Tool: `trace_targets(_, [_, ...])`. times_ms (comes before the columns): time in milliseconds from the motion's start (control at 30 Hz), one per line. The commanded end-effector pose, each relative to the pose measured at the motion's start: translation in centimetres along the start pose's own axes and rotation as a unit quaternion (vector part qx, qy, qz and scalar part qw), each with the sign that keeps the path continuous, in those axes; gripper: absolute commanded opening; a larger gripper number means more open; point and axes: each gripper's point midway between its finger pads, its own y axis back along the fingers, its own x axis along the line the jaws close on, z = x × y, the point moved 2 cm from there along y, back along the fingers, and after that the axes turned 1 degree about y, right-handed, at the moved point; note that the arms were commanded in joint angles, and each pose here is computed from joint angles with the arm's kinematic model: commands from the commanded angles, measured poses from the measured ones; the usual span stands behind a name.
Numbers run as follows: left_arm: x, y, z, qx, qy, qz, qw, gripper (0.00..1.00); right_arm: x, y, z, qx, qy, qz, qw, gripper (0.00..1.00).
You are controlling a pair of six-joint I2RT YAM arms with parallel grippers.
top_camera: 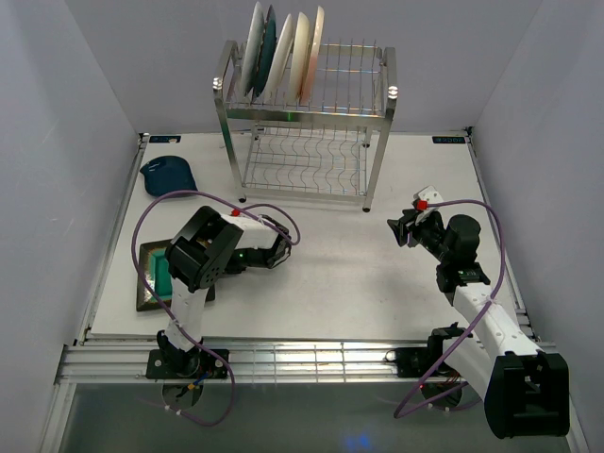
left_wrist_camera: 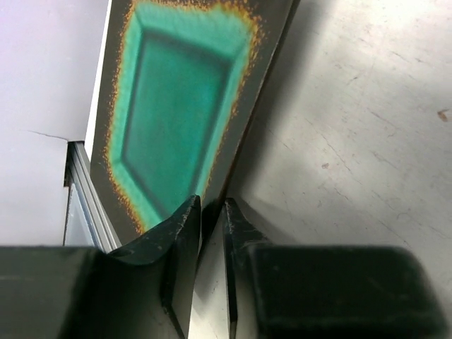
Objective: Load the plates into the dish rack
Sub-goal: Move the plate to the center of the board.
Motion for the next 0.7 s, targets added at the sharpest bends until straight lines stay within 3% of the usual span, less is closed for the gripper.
trace_targets(0, [0.0, 0.1, 0.8, -0.007, -0.004, -0.008, 1.000, 0.29, -0.8, -0.1, 2.8, -0.034, 0.021, -0.006, 0.999, 0.56])
trace_targets(167, [-0.4, 0.1, 0.8, -0.005, -0.012, -0.013, 1.000, 0.22, -0.8, -0.1, 2.8, -0.034, 0.021, -0.006, 0.999, 0.56])
trace_targets(200, [-0.4, 0.2, 0.8, -0.005, -0.013, -0.014, 1.000, 0.18, -0.8, -0.1, 2.8, -0.034, 0.021, -0.006, 0.999, 0.56])
trace_targets(233, [-0.5, 0.2, 0.8, -0.005, -0.013, -0.014, 1.000, 0.04, -0.8, -0.1, 2.7, -0.034, 0.021, -0.006, 0.999, 0.56])
trace_targets(267, [-0.5, 0.3, 0.8, -0.008, -0.015, -0.014, 1.000, 0.00, -0.8, -0.2, 2.7, -0.033, 0.020, -0.006, 0.999, 0.56])
trace_targets(667, [-3.3, 4.3, 0.3, -0.063, -0.041, -0.055, 0.996, 0.00, -0.8, -0.3, 2.5, -0.031, 0.020, -0.004, 0.999, 0.56])
